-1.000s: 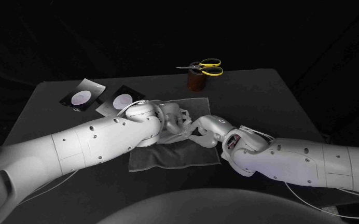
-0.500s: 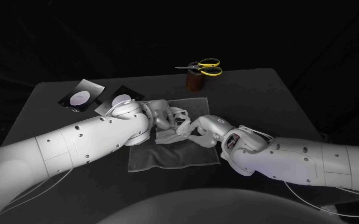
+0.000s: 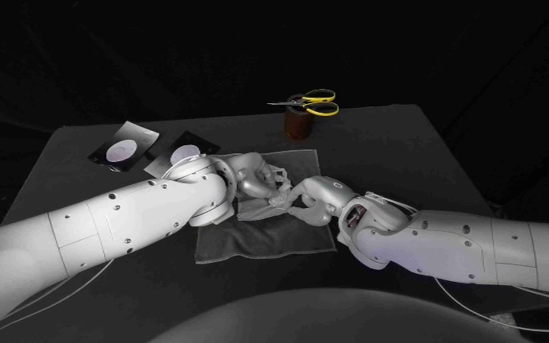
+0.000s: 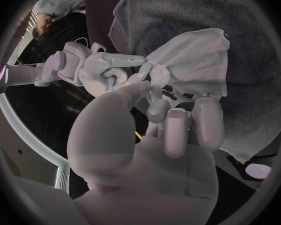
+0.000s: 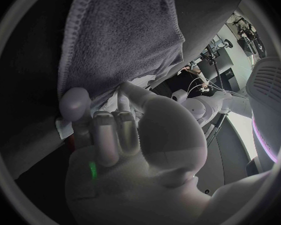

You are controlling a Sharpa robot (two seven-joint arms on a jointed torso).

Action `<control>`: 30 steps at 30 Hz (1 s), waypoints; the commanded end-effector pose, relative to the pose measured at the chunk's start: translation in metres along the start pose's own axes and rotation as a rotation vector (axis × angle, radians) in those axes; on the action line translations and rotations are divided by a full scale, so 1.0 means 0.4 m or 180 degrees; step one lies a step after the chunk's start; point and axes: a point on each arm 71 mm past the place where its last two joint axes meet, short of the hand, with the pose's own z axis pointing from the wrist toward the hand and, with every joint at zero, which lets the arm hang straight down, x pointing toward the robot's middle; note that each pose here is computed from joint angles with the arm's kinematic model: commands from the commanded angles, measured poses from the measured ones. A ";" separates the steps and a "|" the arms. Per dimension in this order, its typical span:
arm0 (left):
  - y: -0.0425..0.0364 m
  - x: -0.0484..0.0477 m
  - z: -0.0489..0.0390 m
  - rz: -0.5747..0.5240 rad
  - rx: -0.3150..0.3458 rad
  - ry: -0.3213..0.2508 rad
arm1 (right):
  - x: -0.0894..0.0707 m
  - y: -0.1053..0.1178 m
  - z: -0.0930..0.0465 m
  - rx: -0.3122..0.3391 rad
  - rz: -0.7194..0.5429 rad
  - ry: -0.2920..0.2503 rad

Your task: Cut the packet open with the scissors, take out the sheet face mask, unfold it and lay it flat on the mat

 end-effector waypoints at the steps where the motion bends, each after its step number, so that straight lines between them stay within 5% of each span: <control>1: -0.020 -0.007 -0.002 0.0081 0.0255 -0.0174 | 0.031 -0.028 -0.012 0.0215 -0.0062 0.0275; 14: -0.016 0.013 0.019 0.0556 0.0127 -0.0267 | 0.032 -0.027 -0.012 0.0217 -0.0064 0.0280; 30: -0.020 0.055 0.042 0.0999 -0.0123 -0.0056 | 0.033 -0.027 -0.010 0.0227 -0.0068 0.0283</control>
